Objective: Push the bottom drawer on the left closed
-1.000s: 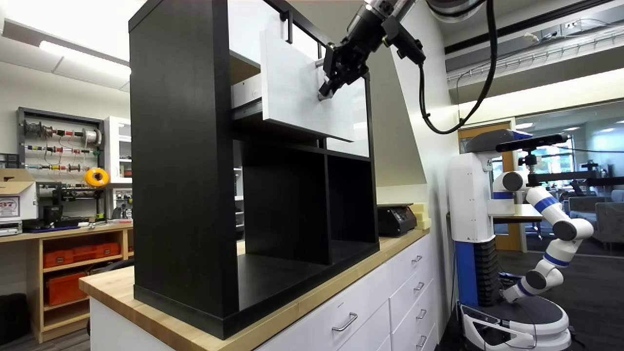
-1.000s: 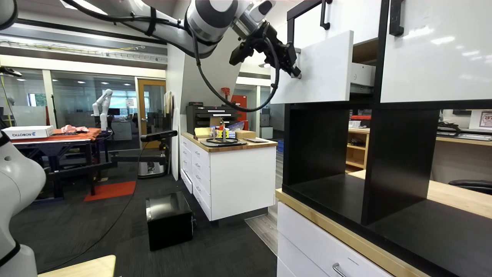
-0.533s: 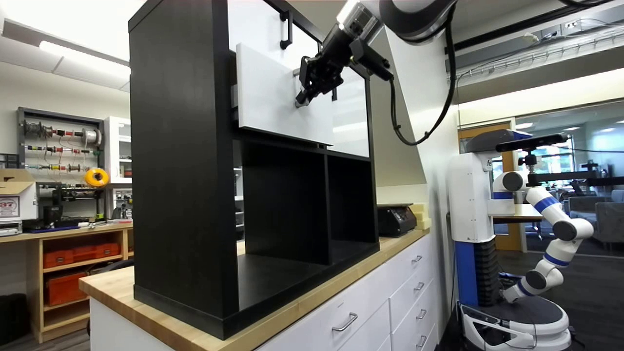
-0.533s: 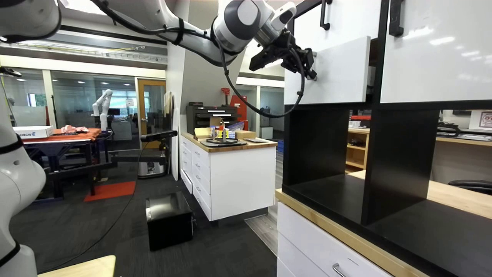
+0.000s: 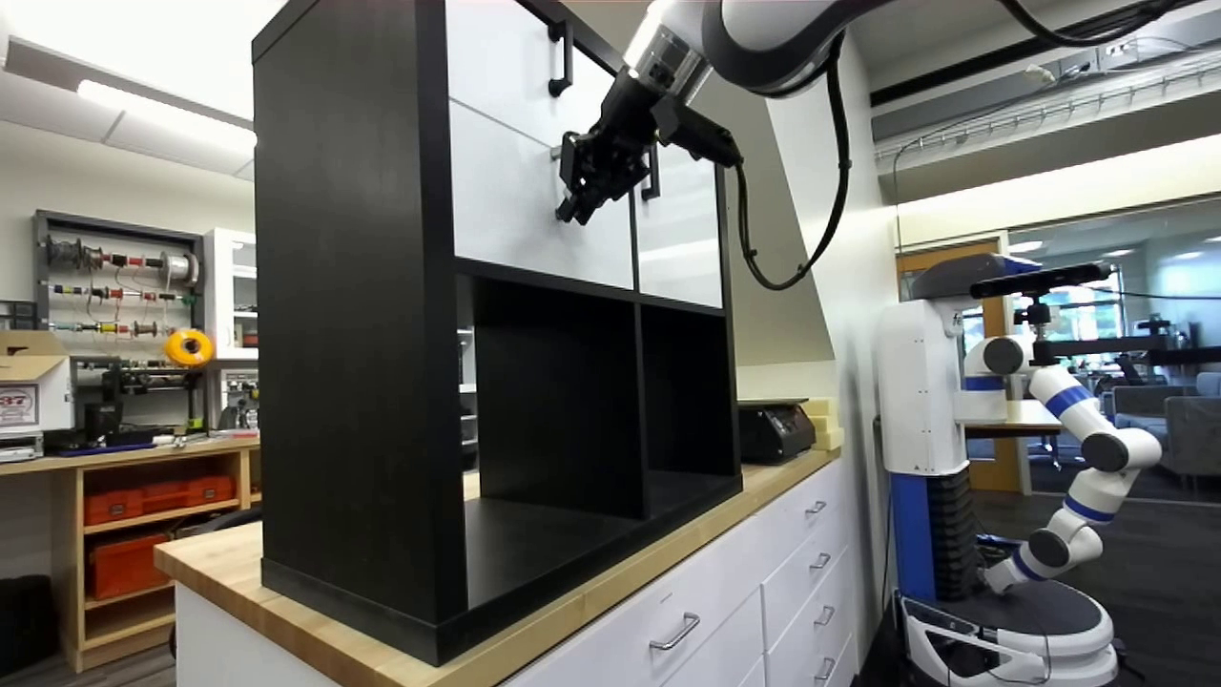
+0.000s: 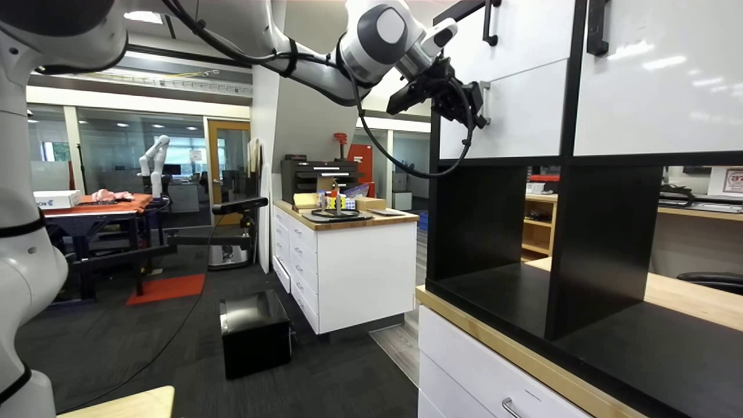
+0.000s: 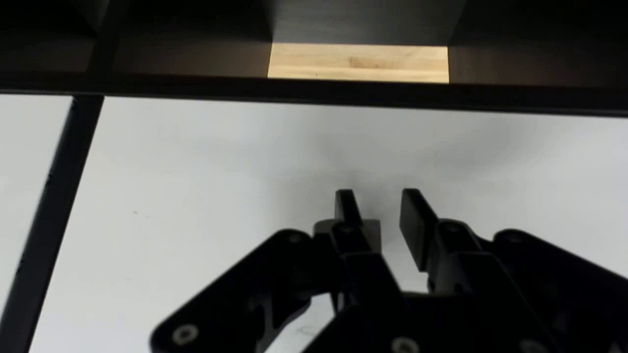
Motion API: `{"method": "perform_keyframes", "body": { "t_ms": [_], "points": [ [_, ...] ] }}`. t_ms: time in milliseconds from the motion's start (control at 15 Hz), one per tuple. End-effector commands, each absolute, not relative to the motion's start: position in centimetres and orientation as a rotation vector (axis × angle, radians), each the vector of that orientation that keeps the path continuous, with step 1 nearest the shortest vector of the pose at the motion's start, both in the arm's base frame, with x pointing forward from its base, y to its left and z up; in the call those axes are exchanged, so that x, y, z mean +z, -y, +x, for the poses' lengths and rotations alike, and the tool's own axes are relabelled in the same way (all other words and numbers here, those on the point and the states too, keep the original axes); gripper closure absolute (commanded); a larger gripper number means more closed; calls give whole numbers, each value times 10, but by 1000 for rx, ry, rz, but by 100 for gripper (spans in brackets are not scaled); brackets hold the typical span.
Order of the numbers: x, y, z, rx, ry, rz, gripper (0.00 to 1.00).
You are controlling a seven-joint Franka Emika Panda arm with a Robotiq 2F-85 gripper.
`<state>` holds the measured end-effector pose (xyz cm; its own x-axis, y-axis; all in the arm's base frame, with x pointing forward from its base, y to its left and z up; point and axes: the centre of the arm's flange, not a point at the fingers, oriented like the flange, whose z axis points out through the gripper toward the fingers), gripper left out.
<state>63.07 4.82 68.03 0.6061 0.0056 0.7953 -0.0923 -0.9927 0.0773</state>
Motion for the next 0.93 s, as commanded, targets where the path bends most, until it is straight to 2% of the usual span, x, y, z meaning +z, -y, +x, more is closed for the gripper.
{"method": "perform_keyframes", "body": {
  "t_ms": [0,400,867],
  "points": [
    [694,-93,595,1175,21,2787,42],
    [705,-137,559,925,-10,2869,3],
    [687,-127,547,673,48,2936,0]
  ]
}}
